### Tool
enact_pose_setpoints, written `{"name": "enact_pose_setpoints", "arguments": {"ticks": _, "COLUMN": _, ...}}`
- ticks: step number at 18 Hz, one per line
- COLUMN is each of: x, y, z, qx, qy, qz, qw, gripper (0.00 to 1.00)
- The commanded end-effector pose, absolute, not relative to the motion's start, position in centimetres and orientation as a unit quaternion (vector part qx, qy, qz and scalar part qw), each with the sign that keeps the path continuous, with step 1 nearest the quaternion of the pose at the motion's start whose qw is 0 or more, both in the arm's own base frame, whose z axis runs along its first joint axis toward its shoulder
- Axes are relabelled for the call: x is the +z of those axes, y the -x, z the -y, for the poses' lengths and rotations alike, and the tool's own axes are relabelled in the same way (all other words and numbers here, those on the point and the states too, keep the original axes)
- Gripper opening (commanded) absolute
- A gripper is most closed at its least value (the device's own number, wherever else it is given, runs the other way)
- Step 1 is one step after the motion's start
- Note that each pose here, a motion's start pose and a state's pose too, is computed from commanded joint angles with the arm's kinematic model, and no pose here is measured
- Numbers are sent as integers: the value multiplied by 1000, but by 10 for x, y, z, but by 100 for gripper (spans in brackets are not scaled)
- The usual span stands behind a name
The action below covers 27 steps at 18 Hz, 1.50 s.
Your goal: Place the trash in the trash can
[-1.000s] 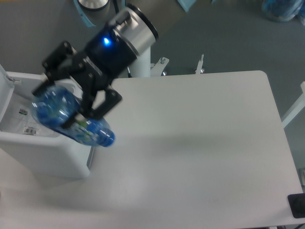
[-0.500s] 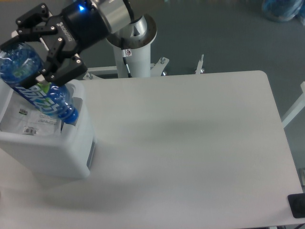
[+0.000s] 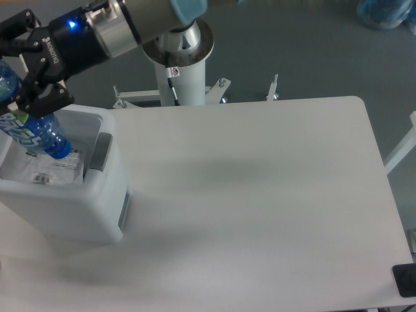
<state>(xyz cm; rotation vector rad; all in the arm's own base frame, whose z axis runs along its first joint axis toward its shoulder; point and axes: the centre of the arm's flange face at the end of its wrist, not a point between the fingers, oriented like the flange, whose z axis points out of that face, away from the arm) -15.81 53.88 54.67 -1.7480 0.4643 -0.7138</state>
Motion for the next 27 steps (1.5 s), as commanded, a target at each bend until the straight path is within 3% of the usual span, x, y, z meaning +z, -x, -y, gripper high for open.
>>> {"name": "enact_pose_setpoints", "arguments": {"ticks": 11, "x": 534, "y": 173, "z": -532, "qx": -298, "qy": 749, "qz": -182, "qw": 563, "gripper": 100}}
{"name": "enact_pose_setpoints", "arguments": {"ticks": 17, "x": 543, "y": 243, "z": -496, "qx": -249, "qy": 759, "qz": -132, "qw": 587, "gripper": 100}}
{"name": "enact_pose_setpoints", "arguments": {"ticks": 22, "x": 546, "y": 334, "z": -442, "qx": -186, "qy": 768, "qz": -65, "qw": 609, "gripper": 100}}
{"name": "enact_pose_setpoints", "arguments": {"ticks": 27, "x": 524, "y": 409, "z": -398, "qx": -74, "qy": 801, "qz": -56, "qw": 591, "gripper": 100}}
